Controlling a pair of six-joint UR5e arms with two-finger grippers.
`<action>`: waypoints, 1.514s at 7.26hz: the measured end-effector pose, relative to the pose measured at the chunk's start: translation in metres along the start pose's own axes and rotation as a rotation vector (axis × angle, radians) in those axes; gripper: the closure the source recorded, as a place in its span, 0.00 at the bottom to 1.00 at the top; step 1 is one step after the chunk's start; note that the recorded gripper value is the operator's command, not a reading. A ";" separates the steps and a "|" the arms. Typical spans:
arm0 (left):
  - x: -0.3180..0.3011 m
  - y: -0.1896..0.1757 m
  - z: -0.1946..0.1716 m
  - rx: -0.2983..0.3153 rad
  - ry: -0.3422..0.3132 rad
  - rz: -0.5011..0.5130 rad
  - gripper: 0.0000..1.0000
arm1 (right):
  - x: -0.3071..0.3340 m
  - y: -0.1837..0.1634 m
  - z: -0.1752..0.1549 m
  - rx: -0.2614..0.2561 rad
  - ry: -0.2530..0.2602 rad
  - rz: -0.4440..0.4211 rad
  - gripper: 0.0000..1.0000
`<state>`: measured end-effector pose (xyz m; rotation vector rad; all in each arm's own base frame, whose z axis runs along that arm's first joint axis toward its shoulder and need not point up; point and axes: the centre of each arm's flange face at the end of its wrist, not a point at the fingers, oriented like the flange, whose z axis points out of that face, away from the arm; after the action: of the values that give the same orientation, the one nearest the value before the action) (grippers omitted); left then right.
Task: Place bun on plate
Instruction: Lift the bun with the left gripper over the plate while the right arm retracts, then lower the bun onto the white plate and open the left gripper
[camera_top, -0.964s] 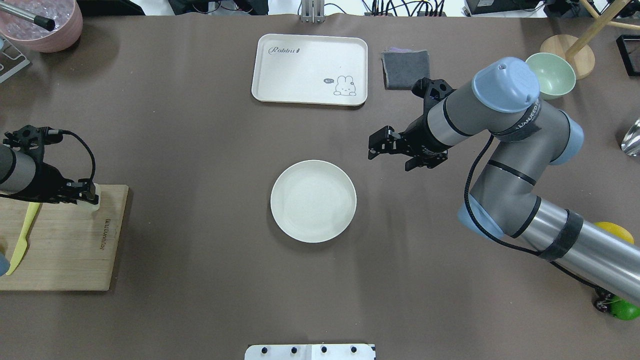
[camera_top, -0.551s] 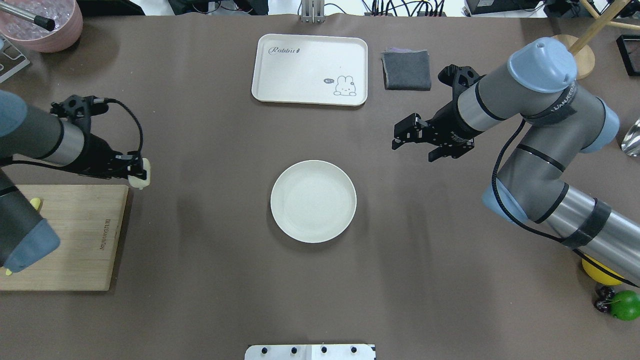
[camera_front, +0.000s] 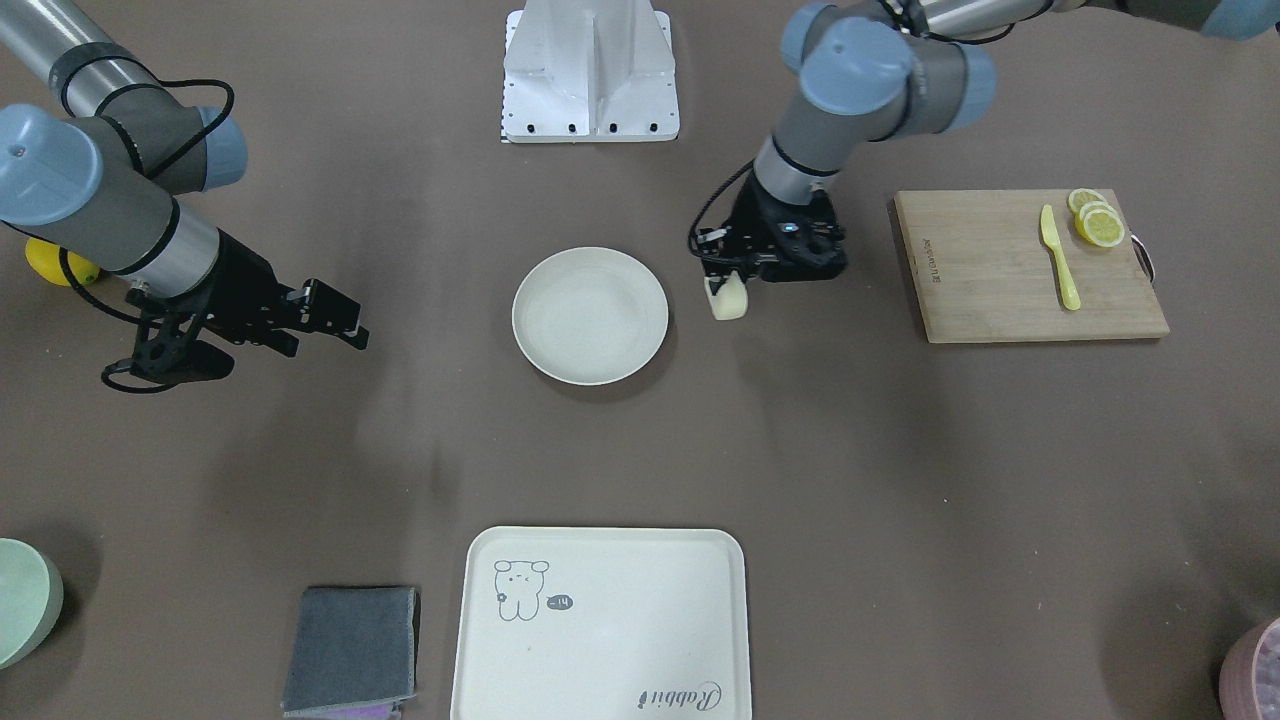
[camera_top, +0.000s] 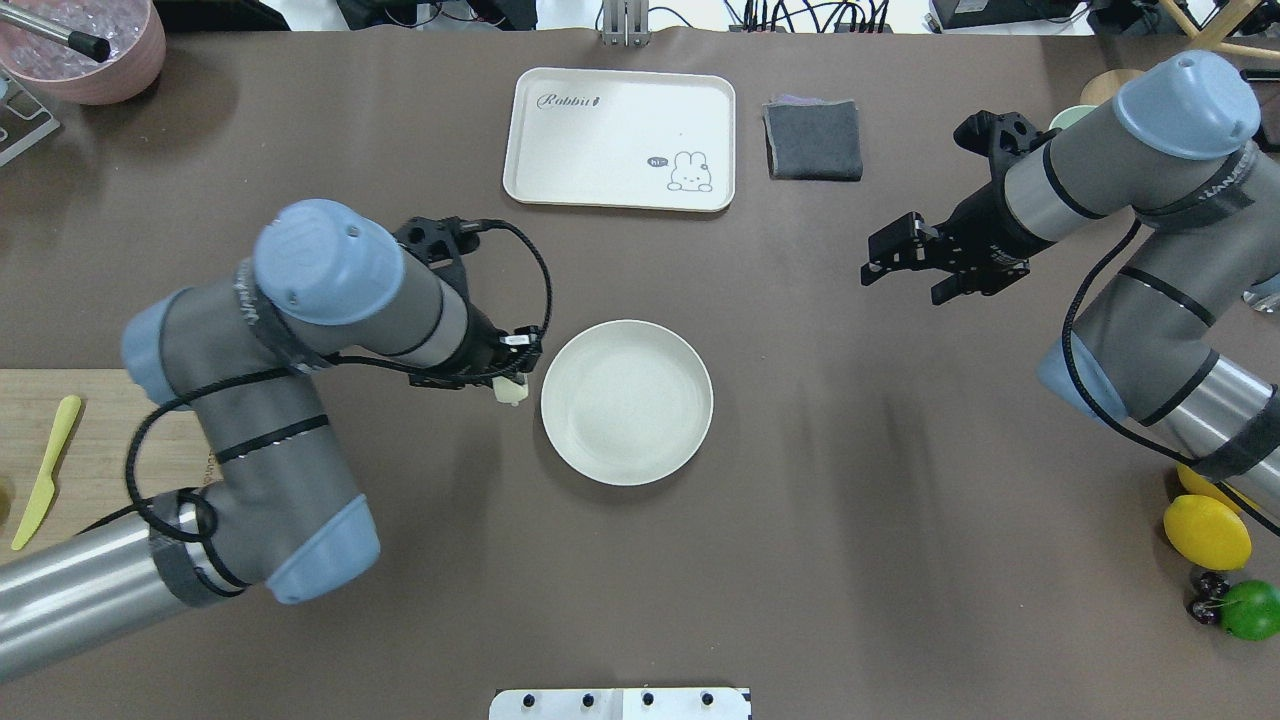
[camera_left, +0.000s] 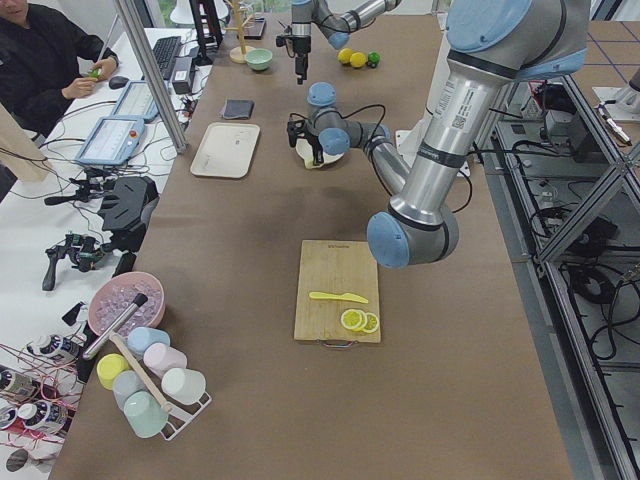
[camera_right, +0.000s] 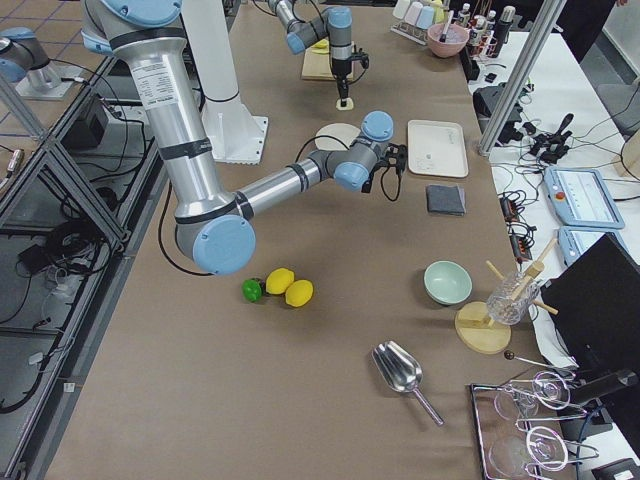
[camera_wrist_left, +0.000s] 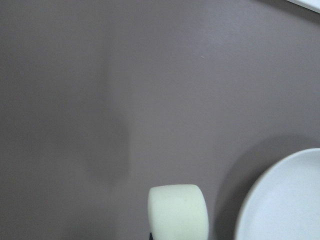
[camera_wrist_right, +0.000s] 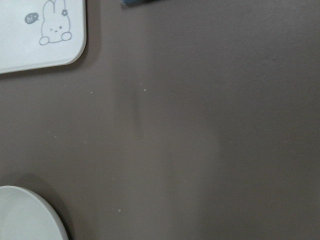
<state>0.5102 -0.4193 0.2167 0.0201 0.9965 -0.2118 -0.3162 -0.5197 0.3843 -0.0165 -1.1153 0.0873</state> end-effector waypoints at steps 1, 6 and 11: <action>0.035 0.015 0.019 0.010 -0.015 -0.009 0.69 | 0.026 -0.003 -0.008 0.004 0.015 -0.019 0.00; 0.096 0.042 0.079 0.040 -0.026 -0.020 0.28 | 0.110 0.000 -0.034 0.004 0.060 -0.081 0.00; 0.084 0.019 0.045 0.065 -0.007 -0.020 0.03 | 0.117 0.000 -0.040 0.011 0.061 -0.081 0.00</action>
<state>0.5948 -0.4197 0.1695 0.0684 0.9832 -0.2626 -0.2292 -0.5088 0.4710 0.0356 -1.0528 0.0198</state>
